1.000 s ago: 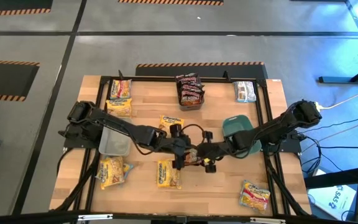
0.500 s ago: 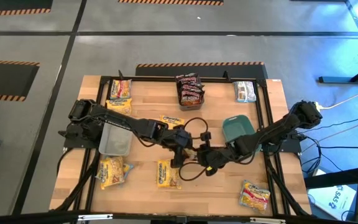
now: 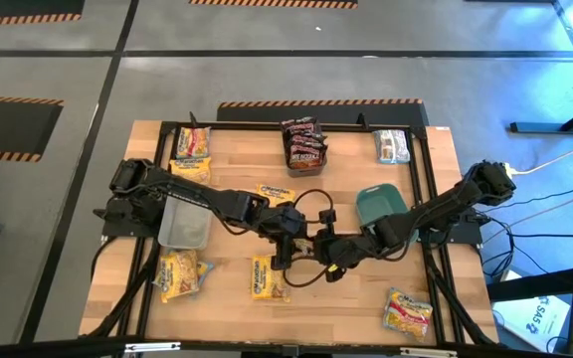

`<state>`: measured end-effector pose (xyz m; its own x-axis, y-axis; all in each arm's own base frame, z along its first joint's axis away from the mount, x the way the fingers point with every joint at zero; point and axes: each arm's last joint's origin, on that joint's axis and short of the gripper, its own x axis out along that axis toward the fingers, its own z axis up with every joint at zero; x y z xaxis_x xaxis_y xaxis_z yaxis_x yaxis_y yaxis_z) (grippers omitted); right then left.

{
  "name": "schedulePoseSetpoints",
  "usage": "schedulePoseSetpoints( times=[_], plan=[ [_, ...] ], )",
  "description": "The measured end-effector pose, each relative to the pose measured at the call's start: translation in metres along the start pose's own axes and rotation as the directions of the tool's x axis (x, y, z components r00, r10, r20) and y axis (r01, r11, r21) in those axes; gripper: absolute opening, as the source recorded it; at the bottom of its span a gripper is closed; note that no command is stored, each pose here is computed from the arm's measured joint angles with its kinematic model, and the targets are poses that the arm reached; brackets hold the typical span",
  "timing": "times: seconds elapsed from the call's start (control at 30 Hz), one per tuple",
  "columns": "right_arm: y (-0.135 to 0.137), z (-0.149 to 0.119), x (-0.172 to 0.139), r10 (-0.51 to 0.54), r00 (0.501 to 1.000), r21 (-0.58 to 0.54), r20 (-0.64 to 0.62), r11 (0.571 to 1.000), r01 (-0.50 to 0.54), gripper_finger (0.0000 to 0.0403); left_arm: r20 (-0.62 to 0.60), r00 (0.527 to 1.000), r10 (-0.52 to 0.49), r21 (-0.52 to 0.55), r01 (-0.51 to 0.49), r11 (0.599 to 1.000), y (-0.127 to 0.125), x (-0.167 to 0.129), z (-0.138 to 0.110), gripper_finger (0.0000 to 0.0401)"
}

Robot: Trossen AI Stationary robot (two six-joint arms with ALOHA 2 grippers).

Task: Sort Maruchan noodles
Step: Put the black noodle pack into the black bin

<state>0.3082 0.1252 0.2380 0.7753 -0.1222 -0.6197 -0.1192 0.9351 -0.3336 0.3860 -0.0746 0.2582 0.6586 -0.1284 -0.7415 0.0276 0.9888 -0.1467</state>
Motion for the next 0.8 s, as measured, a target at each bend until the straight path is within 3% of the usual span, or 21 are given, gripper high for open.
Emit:
schedulePoseSetpoints(
  times=[0.23, 0.53, 0.67, 0.8],
  plan=[
    [-0.002, 0.0, -0.006, -0.001, 1.0, 0.042, -0.006, 0.999, 0.001, 0.0131, -0.009, 1.0, 0.001, 0.001, -0.001, 1.0, 0.0, 0.0, -0.001, 0.0157],
    [-0.01, -0.002, -0.057, 0.064, 0.991, 0.16, -0.115, 0.986, -0.045, 0.0246, -0.004, 1.0, 0.025, 0.035, -0.025, 0.999, -0.01, -0.018, -0.002, 0.0157],
    [0.001, -0.023, -0.056, 0.057, 0.997, 0.186, -0.051, 0.981, -0.046, 0.027, 0.024, 0.997, 0.079, 0.081, -0.081, 0.993, -0.022, -0.022, -0.006, 0.0157],
    [0.01, -0.058, -0.034, 0.085, 0.995, 0.22, 0.052, 0.971, -0.094, 0.0272, 0.063, 0.991, 0.119, 0.127, -0.126, 0.984, -0.025, -0.004, -0.028, 0.0157]
  ],
)
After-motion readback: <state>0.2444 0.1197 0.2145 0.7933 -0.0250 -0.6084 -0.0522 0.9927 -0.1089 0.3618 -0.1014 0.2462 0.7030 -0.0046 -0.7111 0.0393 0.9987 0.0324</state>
